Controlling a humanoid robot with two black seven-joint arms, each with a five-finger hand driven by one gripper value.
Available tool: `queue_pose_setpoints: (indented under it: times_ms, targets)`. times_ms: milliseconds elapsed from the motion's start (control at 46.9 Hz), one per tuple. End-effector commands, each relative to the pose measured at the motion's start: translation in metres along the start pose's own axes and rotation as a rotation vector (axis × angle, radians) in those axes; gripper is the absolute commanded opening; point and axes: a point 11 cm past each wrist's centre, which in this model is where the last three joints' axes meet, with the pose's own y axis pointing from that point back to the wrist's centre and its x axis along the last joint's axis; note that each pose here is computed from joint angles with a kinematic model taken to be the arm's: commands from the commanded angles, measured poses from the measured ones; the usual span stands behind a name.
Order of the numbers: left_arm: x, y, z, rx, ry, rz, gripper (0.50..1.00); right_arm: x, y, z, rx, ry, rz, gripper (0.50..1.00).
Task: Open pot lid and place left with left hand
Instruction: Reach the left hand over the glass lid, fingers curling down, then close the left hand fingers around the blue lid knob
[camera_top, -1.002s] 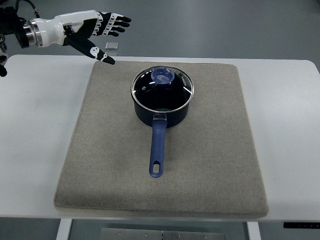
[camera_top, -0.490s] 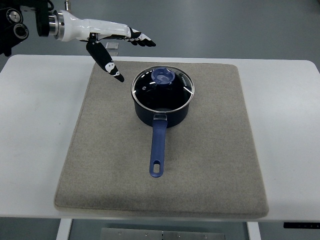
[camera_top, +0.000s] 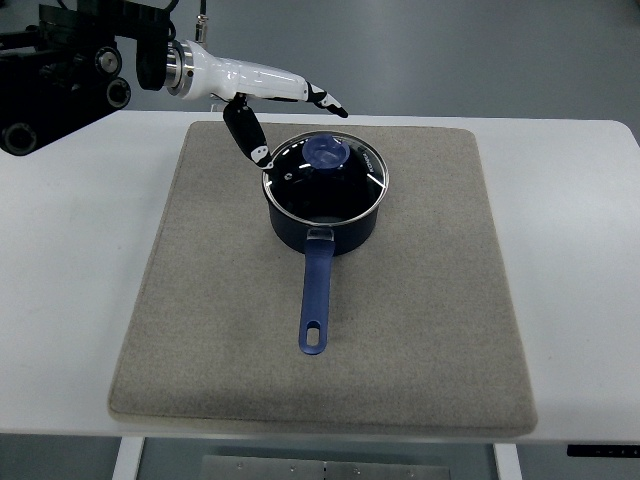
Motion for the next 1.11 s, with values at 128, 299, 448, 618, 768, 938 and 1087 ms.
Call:
queue_pose_setpoints:
  times_ms: [128, 299, 448, 618, 768, 938, 1087]
  targets:
    - [-0.004, -0.021, 0.005, 0.004, -0.027, -0.014, 0.977, 0.000, 0.000, 0.000, 0.000, 0.000, 0.000, 0.915]
    - [-0.004, -0.038, 0.010, 0.015, -0.057, -0.024, 0.971, 0.000, 0.000, 0.000, 0.000, 0.000, 0.000, 0.915]
    - [-0.002, -0.041, 0.014, 0.010, -0.064, -0.025, 0.932, 0.000, 0.000, 0.000, 0.000, 0.000, 0.000, 0.915]
    - [-0.002, -0.041, 0.014, 0.011, -0.066, -0.030, 0.876, 0.000, 0.000, 0.000, 0.000, 0.000, 0.000, 0.915]
    - [-0.004, -0.041, 0.013, 0.013, -0.065, -0.039, 0.851, 0.000, 0.000, 0.000, 0.000, 0.000, 0.000, 0.915]
    - [-0.005, -0.041, 0.012, 0.019, -0.080, -0.048, 0.806, 0.000, 0.000, 0.000, 0.000, 0.000, 0.000, 0.915]
    - [-0.005, -0.041, 0.011, 0.021, -0.081, -0.048, 0.776, 0.000, 0.000, 0.000, 0.000, 0.000, 0.000, 0.915]
